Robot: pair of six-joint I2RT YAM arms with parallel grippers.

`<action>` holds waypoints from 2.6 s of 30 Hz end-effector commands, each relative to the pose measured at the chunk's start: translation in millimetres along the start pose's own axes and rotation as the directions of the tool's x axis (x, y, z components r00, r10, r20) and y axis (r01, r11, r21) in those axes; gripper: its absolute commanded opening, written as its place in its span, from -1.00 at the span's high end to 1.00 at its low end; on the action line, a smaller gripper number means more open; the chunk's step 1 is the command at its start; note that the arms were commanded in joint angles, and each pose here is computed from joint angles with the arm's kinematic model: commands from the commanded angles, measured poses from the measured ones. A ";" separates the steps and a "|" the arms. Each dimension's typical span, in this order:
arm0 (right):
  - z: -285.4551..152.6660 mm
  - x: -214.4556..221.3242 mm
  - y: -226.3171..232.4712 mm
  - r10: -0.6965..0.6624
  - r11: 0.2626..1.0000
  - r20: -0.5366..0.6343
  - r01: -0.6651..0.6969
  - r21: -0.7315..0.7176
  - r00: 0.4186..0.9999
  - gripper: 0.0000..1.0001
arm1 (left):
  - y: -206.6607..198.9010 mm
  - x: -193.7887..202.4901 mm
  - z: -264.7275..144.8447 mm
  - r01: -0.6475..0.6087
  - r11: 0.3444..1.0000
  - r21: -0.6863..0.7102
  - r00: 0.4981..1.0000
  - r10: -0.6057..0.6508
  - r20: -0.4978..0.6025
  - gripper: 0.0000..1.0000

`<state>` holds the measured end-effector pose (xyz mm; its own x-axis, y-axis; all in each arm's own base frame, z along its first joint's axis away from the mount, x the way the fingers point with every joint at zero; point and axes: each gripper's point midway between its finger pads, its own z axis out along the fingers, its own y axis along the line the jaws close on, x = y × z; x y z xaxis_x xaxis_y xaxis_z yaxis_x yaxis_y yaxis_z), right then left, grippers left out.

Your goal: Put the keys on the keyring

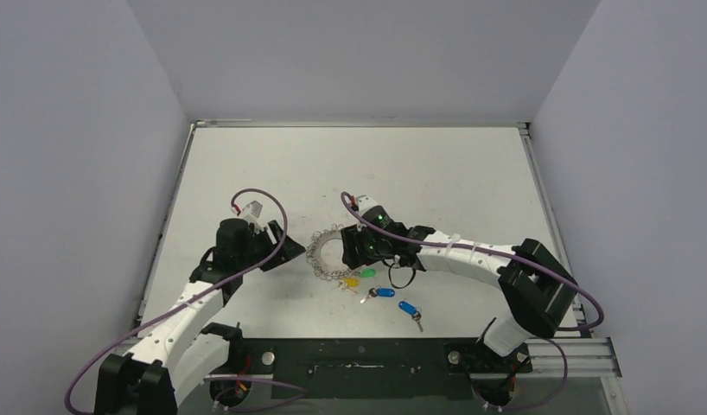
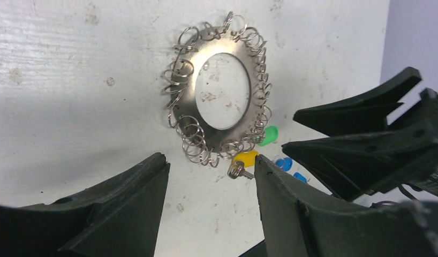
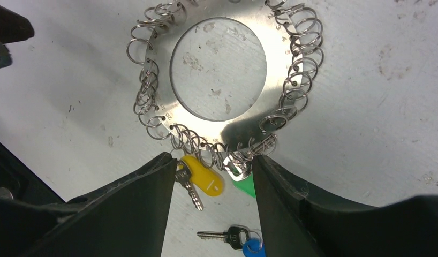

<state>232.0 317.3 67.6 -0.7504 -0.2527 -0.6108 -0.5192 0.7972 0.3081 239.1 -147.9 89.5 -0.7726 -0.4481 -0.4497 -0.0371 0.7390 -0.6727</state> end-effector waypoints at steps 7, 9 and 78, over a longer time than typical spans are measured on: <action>18.6 -15.7 20.6 -0.067 0.996 -0.014 0.067 -0.051 0.998 0.13 | -17.8 -13.7 -28.3 -0.027 0.995 0.098 0.987 0.011 0.157 -0.15; 21.6 -16.5 21.9 -0.061 0.997 -0.022 0.059 -0.051 0.998 0.17 | -13.5 -12.4 -28.9 -0.018 0.996 0.085 0.986 0.004 0.164 -0.15; 16.4 7.9 81.6 -0.038 0.949 -0.113 0.001 -0.315 0.993 0.41 | -10.5 32.8 7.4 0.053 0.992 0.115 0.996 -0.043 -0.081 -0.13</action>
<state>189.1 359.8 30.3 -0.7872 -0.4220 -0.4498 -0.6000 0.6926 0.4003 213.4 -172.8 65.8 -0.8398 -0.4276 -0.3344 -0.0364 0.6590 -0.7512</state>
